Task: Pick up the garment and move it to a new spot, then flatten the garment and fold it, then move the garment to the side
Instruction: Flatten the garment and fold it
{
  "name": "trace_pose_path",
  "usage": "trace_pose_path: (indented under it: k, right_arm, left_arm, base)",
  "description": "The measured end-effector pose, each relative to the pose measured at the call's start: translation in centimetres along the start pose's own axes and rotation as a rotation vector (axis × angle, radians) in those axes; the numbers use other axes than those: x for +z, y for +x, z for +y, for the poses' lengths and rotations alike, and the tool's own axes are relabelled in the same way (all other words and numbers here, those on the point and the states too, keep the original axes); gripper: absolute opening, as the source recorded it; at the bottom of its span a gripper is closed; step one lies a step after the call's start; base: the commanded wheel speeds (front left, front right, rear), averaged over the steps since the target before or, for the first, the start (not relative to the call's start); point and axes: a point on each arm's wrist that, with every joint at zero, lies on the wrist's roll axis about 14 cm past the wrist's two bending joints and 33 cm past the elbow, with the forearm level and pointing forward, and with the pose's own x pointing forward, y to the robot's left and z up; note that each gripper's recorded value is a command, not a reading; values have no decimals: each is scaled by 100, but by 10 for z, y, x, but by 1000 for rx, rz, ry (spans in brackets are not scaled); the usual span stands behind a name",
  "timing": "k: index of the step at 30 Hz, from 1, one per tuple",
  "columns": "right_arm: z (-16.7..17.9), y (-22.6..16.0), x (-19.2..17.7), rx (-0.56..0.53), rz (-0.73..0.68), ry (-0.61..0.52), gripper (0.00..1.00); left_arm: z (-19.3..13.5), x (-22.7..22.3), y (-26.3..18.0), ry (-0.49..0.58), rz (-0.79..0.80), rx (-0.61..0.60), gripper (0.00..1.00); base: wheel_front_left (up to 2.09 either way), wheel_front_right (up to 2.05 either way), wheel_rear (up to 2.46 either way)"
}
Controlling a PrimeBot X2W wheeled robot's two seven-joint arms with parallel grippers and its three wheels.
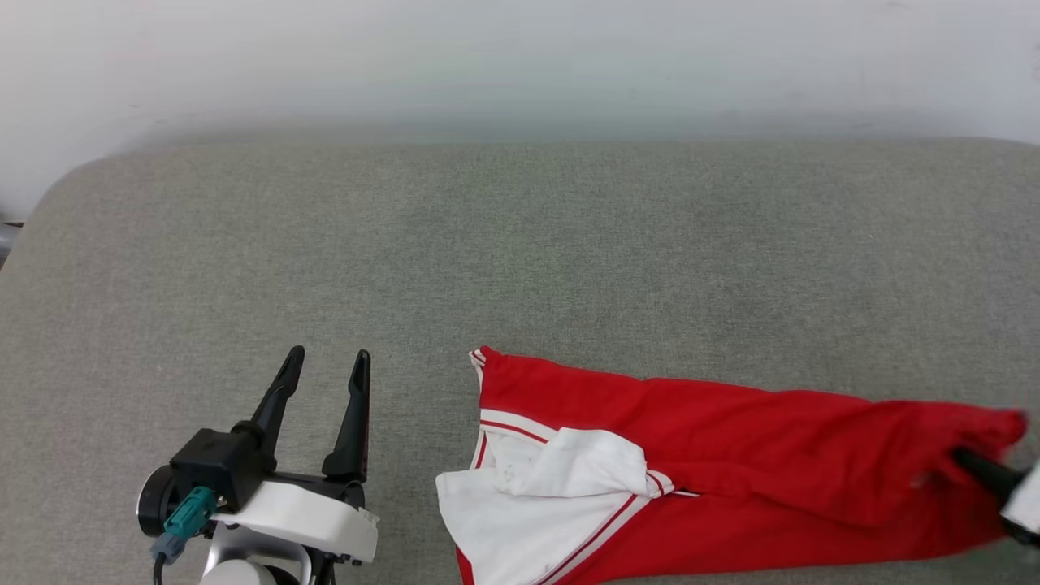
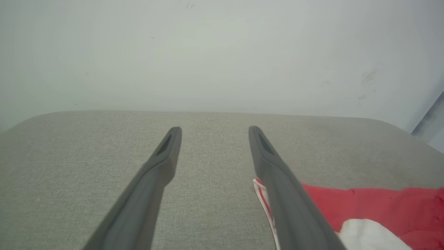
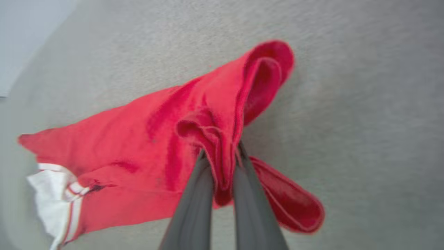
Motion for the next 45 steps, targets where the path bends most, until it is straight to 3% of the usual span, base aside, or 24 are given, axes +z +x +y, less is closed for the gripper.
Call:
trace_pose_path:
  k: [1,2,3,11,17,23,29,30,31,32,39,45]
  right_arm:
    - [0,0,0,0,0,0,0]
    - [40,4,-12,165,62,102,0]
    - [40,4,-12,165,62,102,0]
    - [130,-8,-30,626,246,271,0]
    - [204,-3,-59,848,377,299,0]
    - [262,5,-94,932,484,268,0]
    - [281,31,-119,867,488,233,0]
    - [282,33,-124,859,501,232,14]
    - [283,36,-129,852,508,231,48]
    - [285,37,-133,850,513,229,100]
    - [307,27,-121,904,413,168,100]
    - [302,17,-77,884,126,-13,100]
  left_arm:
    - [0,0,0,0,0,0,100]
    - [-1,1,0,-1,-1,-3,100]
    - [-1,1,0,-1,-1,-3,100]
    - [-1,0,-4,1,9,-2,100]
    - [3,5,-3,4,-1,5,100]
    - [11,7,-3,8,-8,29,100]
    - [23,7,-6,18,-10,70,100]
    - [25,7,-7,19,-8,75,100]
    - [27,6,-8,19,-5,80,100]
    - [29,5,-9,19,-2,87,100]
    - [29,3,-10,17,0,91,100]
    - [21,7,-9,14,-14,65,100]
  base:
    - [0,0,0]
    - [0,0,0]
    - [0,0,0]
    - [0,0,0]
    - [0,0,0]
    - [0,0,0]
    - [0,0,0]
    - [0,0,0]
    - [0,0,0]
    - [0,0,0]
    - [0,0,0]
    - [0,0,0]
